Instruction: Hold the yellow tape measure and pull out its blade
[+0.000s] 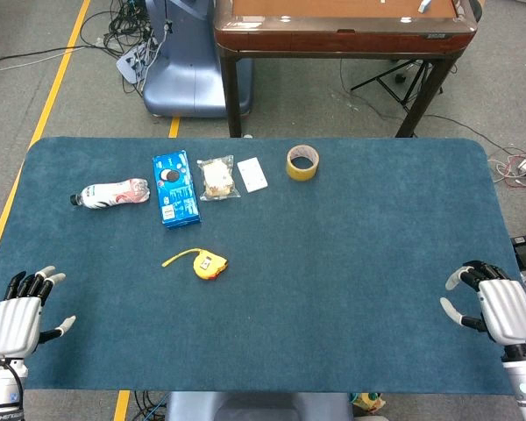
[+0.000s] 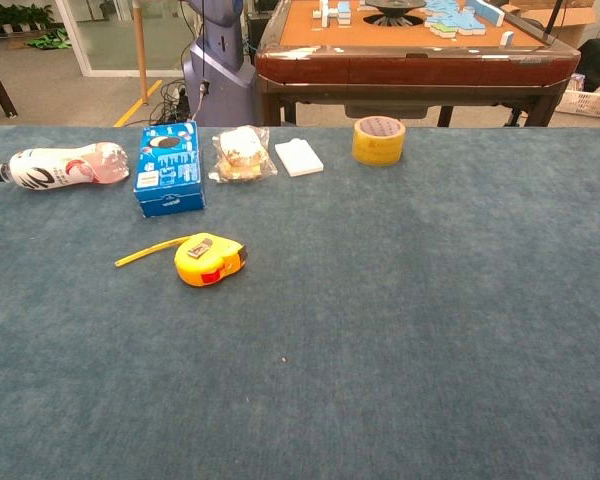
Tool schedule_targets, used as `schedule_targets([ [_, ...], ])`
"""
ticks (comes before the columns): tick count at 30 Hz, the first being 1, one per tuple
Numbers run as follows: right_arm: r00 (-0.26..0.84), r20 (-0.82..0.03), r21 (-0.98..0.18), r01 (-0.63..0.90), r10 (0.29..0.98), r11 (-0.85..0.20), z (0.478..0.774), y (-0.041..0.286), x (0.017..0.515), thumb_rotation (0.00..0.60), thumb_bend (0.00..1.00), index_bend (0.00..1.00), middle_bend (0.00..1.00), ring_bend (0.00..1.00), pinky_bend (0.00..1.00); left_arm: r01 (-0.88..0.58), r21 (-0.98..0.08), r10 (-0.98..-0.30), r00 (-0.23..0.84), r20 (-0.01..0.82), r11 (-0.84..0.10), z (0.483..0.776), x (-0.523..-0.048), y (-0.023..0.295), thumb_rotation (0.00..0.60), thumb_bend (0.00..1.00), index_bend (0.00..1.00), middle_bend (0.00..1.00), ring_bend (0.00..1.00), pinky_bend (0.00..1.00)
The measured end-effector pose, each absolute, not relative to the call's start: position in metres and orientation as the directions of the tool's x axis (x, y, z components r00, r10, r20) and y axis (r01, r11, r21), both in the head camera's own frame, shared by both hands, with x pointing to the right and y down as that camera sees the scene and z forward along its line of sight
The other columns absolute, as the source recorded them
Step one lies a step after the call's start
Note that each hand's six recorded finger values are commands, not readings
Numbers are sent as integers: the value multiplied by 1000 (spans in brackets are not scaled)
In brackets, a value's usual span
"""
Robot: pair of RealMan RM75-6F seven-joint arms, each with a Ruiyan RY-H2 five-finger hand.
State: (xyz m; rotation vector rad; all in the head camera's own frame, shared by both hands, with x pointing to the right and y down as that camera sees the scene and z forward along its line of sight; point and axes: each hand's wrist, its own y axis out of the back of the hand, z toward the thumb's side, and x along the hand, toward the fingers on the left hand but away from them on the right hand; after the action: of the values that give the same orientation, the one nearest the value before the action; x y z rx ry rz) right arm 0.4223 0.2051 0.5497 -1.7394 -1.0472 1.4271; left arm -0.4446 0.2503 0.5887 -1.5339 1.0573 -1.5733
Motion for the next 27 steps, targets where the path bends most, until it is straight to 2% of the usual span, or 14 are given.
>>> schedule_targets([
  [8,93,-440,-876,176,893,-450,543,203,420,600,360,533,468,268,281,-78,-898,-899,-39,437,-433,588,-440,250,600,163,260,180,176,77],
  [14,85,-391,-902,161,917,-400,531,196,420,600,359,533,468,268,281,-84,-895,-899,25,437,-438,591,-430,239,600,163,259,180,176,77],
  [20,67,-357,-921,143,932,-363,520,190,421,600,360,533,468,268,281,-83,-880,-878,165,450,-467,601,-404,215,600,163,245,180,175,76],
  [27,69,-360,-918,148,930,-367,518,193,418,600,360,533,468,268,281,-91,-820,-795,329,510,-565,624,-365,187,600,163,183,171,160,77],
])
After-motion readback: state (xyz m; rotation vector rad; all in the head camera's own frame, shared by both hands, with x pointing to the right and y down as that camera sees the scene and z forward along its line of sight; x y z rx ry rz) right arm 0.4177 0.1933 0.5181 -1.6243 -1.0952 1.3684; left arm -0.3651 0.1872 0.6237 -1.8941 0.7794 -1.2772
